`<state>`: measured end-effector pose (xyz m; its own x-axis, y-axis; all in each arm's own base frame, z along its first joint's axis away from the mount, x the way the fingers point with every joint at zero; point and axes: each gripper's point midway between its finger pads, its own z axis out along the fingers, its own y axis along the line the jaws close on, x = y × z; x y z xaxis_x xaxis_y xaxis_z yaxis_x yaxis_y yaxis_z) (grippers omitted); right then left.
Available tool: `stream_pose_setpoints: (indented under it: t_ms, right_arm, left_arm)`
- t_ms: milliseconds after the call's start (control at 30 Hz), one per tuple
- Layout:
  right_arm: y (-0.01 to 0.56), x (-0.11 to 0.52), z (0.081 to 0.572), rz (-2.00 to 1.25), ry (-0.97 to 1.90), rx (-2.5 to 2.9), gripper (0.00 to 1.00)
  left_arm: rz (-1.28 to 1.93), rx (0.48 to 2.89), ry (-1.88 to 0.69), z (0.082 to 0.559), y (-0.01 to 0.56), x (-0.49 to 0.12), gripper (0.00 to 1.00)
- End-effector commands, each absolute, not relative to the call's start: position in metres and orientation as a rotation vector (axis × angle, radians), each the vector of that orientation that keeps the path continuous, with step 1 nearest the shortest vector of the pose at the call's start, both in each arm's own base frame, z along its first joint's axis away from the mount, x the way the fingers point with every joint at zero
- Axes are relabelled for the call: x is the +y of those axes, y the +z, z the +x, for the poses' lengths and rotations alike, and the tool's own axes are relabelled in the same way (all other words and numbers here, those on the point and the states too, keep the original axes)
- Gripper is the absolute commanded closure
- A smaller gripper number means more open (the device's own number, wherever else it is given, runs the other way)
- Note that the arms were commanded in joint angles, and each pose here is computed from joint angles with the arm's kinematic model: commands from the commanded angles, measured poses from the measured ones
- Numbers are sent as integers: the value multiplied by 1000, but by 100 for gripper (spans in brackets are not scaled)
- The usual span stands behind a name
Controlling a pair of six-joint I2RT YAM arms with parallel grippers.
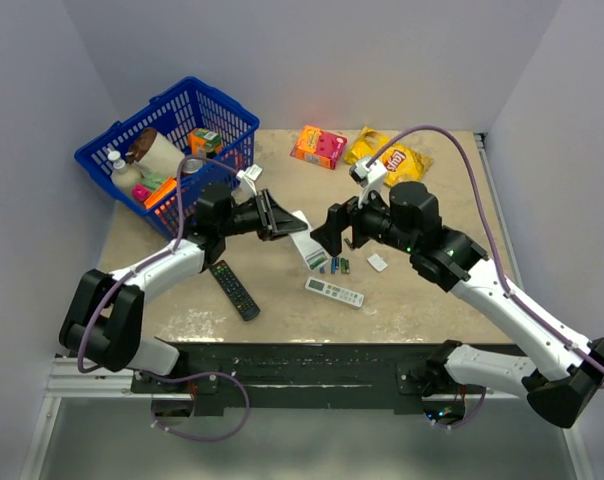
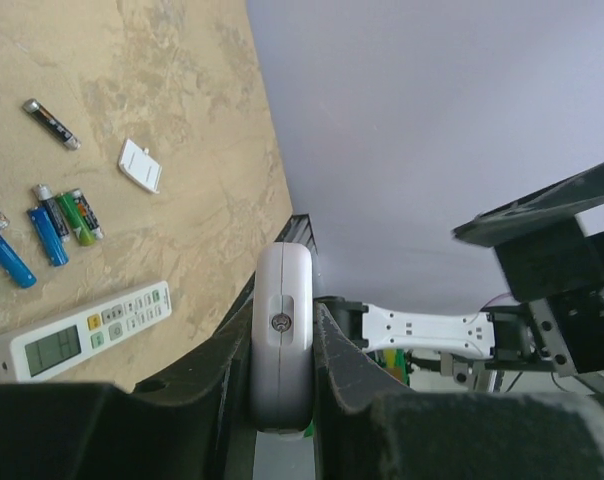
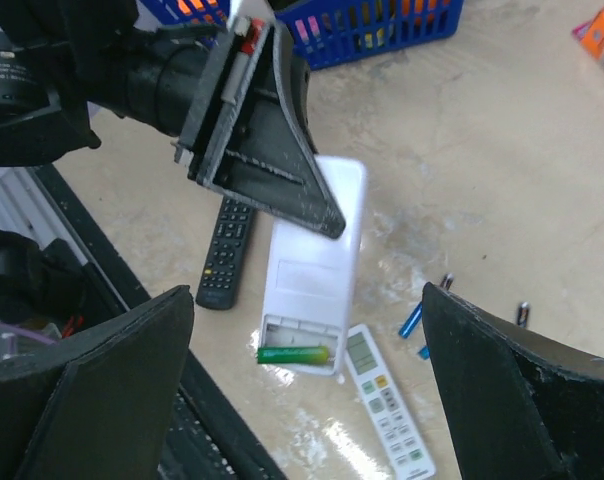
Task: Load the batteries into the remote control
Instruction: Load the battery into the remote control.
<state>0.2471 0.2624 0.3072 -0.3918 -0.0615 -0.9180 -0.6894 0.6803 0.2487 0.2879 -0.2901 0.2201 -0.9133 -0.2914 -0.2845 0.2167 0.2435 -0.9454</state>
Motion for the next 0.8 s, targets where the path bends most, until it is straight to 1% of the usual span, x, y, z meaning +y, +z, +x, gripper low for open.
stream_pose_setpoints:
  t_ms: [0, 267, 567, 767]
  right_arm:
    - [305, 260, 239, -439, 870, 1895, 2]
    - [281, 263, 226, -499, 915, 1884, 2]
    - [269, 268, 231, -509, 923, 1871, 5]
    - [264, 275, 231, -518, 955, 1855, 9]
  left_arm:
    - [-124, 1968, -1710, 297, 252, -282, 100]
    - [-250, 1908, -1675, 302, 254, -271, 100]
    - [-288, 1862, -1657, 301, 260, -265, 100]
    - [-293, 1848, -1657, 299, 264, -262, 100]
